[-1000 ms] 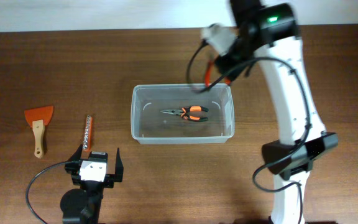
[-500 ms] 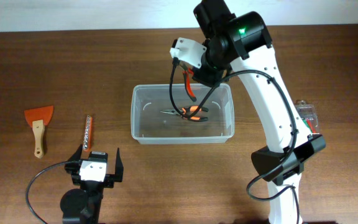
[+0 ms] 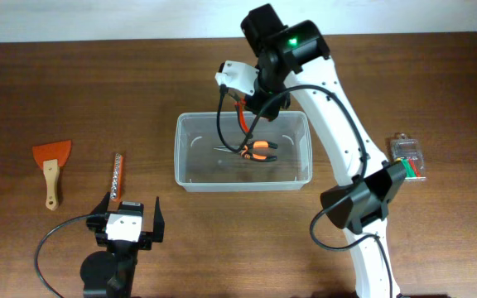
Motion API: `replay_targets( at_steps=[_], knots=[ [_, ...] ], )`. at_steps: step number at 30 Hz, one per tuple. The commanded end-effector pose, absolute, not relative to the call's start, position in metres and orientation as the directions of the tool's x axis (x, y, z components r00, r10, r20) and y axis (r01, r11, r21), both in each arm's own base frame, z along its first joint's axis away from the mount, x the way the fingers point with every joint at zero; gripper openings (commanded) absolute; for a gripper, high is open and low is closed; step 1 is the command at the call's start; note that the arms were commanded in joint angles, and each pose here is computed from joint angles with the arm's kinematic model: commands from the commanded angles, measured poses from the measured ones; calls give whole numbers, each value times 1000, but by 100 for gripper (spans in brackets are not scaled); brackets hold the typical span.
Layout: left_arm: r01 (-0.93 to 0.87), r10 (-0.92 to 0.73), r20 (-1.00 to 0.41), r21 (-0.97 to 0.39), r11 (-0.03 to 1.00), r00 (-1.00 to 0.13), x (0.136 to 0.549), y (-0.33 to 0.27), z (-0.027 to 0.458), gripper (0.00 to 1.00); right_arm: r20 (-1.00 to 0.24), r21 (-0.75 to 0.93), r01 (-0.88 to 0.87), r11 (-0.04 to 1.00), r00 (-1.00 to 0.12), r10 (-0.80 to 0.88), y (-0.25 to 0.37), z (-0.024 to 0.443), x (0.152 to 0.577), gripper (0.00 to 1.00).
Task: Pack container
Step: 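Carry the cutters with the right gripper over the clear container, then lower the cutters beside the pliers and open the right gripper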
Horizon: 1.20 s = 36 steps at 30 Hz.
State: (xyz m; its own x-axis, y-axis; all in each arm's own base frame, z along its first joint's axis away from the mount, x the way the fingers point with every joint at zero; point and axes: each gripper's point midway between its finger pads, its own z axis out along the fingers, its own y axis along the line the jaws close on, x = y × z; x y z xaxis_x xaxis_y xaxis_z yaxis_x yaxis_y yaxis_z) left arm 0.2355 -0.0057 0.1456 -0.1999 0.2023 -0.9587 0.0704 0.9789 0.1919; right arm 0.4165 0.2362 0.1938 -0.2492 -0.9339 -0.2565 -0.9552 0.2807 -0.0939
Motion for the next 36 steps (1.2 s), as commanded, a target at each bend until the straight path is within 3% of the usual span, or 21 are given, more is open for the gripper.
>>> replay_targets(
  at_steps=[1, 12, 21, 36],
  knots=[
    [74, 196, -961, 185, 980, -197, 235, -6, 145, 99, -271, -70, -968, 241, -214, -938, 254, 191, 406, 4],
    [74, 196, -961, 185, 980, -197, 235, -6, 145, 99, -226, 9, -984, 178, -176, -958, 277, 151, 384, 4],
    [74, 196, -961, 185, 980, -197, 235, -6, 145, 99, -172, 69, -982, 178, -187, -967, 274, 98, 377, 4],
    [74, 196, -961, 185, 980, -197, 235, -6, 145, 99, -166, 99, -977, 190, -205, -965, 273, 51, 373, 4]
  ],
)
